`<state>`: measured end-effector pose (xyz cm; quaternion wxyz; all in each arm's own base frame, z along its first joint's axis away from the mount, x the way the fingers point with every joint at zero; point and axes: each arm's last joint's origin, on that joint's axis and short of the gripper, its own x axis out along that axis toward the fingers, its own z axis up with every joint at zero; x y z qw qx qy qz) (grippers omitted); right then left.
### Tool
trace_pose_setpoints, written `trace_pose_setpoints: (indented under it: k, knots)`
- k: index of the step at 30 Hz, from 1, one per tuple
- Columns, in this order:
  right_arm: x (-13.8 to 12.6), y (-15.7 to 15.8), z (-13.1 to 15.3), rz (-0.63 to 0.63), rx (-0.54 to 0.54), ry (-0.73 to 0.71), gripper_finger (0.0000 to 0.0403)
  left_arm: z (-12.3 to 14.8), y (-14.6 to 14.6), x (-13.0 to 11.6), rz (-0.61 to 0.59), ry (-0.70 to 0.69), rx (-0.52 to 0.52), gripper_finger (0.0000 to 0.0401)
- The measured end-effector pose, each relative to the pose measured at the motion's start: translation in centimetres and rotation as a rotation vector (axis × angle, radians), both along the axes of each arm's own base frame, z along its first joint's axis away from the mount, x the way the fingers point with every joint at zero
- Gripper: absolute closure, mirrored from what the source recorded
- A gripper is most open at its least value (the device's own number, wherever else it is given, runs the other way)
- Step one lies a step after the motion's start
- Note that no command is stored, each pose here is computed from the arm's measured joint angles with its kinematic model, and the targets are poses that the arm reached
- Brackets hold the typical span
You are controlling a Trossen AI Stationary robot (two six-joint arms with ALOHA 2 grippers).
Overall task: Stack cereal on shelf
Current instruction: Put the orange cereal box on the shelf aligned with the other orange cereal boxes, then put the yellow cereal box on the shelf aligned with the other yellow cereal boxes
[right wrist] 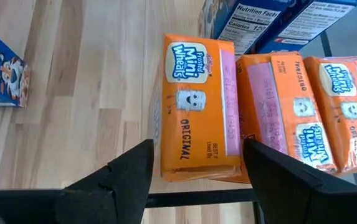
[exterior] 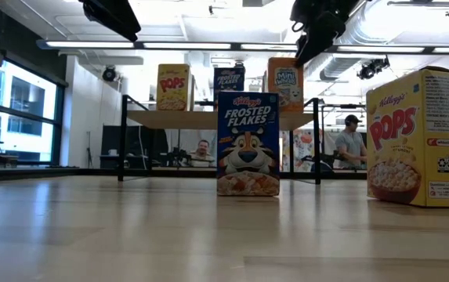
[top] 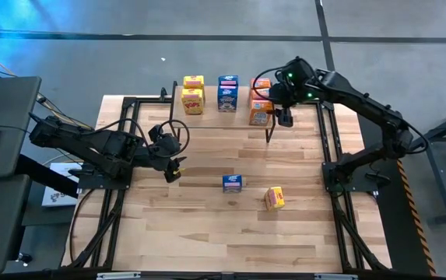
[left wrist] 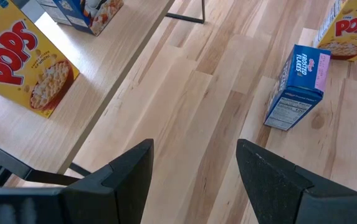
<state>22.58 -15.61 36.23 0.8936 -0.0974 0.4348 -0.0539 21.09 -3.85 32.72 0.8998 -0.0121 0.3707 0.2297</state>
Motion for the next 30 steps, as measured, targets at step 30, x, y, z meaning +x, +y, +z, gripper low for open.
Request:
trace_pose_setpoints:
  k: [30]
  knots:
    - [-2.0,5.6,2.8,-0.188,0.025,-0.040,0.0161,0.0,0.0,0.0,0.000,0.000,0.000,0.0180]
